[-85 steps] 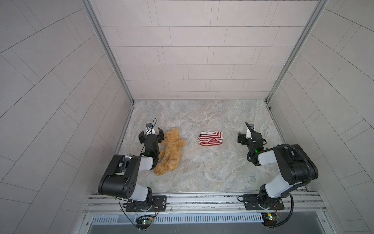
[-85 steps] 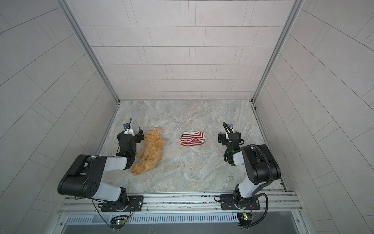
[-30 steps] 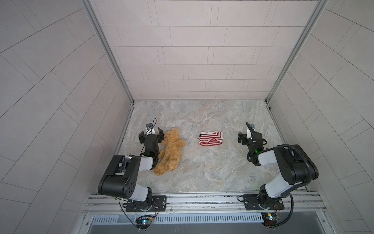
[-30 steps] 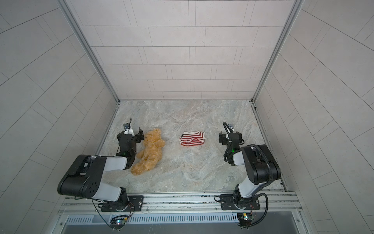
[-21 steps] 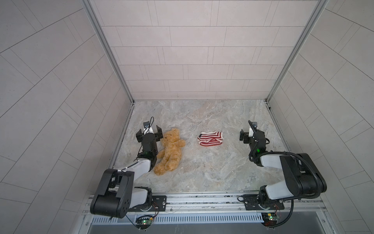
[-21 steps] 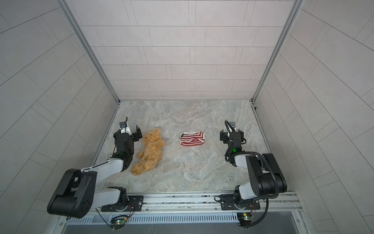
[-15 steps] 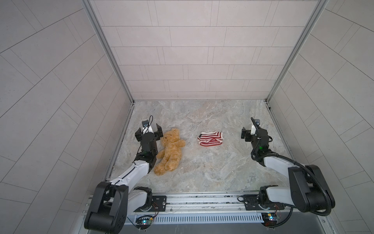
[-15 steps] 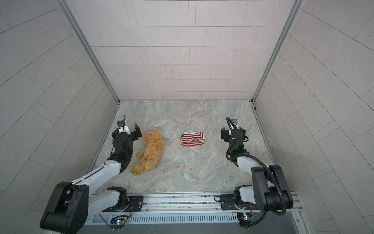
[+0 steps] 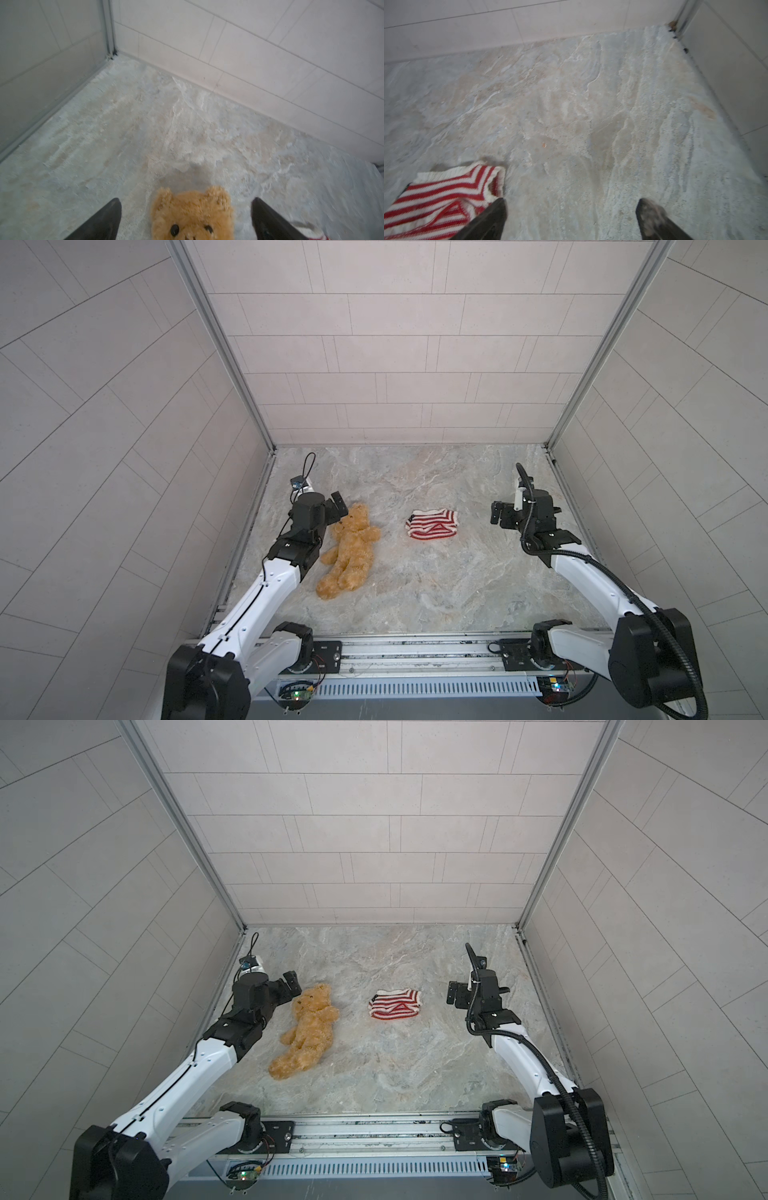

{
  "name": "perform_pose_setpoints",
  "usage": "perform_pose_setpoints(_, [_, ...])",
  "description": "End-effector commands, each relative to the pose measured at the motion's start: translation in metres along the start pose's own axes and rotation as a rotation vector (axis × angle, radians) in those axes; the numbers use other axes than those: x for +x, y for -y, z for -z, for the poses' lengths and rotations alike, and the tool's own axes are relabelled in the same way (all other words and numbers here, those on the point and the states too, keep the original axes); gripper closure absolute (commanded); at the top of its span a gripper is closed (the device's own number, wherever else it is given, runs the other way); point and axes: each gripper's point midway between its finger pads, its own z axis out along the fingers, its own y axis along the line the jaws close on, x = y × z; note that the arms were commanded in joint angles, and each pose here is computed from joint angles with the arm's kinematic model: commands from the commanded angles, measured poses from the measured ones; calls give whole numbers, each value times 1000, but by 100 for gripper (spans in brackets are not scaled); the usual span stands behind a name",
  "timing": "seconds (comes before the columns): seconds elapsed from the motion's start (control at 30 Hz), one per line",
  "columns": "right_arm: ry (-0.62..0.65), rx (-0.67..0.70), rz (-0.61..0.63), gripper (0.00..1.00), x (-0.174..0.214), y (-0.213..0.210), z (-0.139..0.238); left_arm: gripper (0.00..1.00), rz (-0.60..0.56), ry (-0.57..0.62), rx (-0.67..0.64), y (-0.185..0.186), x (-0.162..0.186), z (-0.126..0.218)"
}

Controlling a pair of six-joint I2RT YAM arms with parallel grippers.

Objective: Dress the teddy bear
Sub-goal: 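Lower the left gripper onto the teddy bear while the right reaches the sweater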

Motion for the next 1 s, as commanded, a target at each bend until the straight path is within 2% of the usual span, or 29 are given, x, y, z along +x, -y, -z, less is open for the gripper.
perform_pose_setpoints(0.0, [-161, -141, 40, 0, 31, -38, 4, 0, -15, -260, 94, 15, 49, 12])
perform_pose_setpoints(0.17, [-241, -252, 194, 0, 49, -98, 1, 0, -56, -360, 131, 19, 75, 29])
perform_pose_setpoints(0.3, [-295, -327, 236, 1, 60, -136, -15, 0, -71, -403, 130, 15, 93, 41])
perform_pose_setpoints(0.43, [-377, -332, 259, 5, 70, -159, -36, 0, -48, -430, 138, 9, 108, 50])
perform_pose_setpoints(0.47, [-409, -334, 280, 8, 75, -164, -40, 0, -44, -434, 143, 8, 112, 52])
perform_pose_setpoints(0.57, [-490, -322, 327, 28, 84, -172, -49, 0, -34, -436, 150, 5, 117, 57])
perform_pose_setpoints(0.73, [-517, -288, 368, 50, 96, -175, -62, 0, -19, -460, 165, 2, 130, 58])
perform_pose_setpoints(0.97, [-544, -209, 386, 63, 111, -159, -72, 0, -14, -462, 176, -1, 140, 58])
